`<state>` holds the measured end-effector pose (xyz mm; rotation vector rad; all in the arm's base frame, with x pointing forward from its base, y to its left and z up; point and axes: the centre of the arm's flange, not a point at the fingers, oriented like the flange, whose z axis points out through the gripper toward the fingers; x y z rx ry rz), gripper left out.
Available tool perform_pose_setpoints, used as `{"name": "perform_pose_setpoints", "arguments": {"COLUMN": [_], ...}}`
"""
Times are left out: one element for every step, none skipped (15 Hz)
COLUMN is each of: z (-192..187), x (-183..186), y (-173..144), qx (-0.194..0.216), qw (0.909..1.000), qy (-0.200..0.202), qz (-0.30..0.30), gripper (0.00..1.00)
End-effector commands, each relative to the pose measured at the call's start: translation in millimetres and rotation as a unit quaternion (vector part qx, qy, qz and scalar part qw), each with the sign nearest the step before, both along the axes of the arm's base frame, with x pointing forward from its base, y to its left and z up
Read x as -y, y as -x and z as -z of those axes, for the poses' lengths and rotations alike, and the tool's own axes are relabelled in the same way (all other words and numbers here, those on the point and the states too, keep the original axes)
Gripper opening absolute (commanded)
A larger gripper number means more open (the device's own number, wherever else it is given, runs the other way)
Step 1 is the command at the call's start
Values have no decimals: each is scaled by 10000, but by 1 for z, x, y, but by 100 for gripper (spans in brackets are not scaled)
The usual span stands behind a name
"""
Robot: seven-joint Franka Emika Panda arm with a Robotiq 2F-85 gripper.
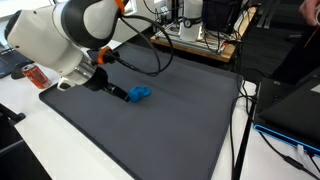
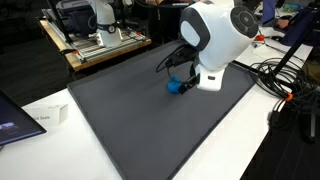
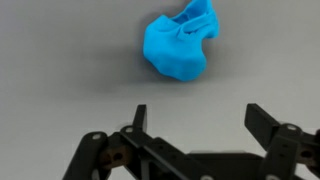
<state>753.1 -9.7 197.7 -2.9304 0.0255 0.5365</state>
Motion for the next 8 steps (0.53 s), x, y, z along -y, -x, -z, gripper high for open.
{"name": "perform_pose_setpoints", "arguments": {"z": [-4,-4,-4,-3,-2,0,1,1], "x": [18,22,26,29,32,35,38,41], "y": [11,13,15,19,23,26,30,34], "qx": [525,661,770,867,938,996,1019,1021], "qw": [9971,9958,9945,9930,9914,9894,9876,9856], "qy": [-490,-529,-554,-564,-585,-619,-669,-729], "qz": [-247,-337,-435,-571,-705,-851,-992,-1133], "gripper": [100,100,100,100,100,100,100,100]}}
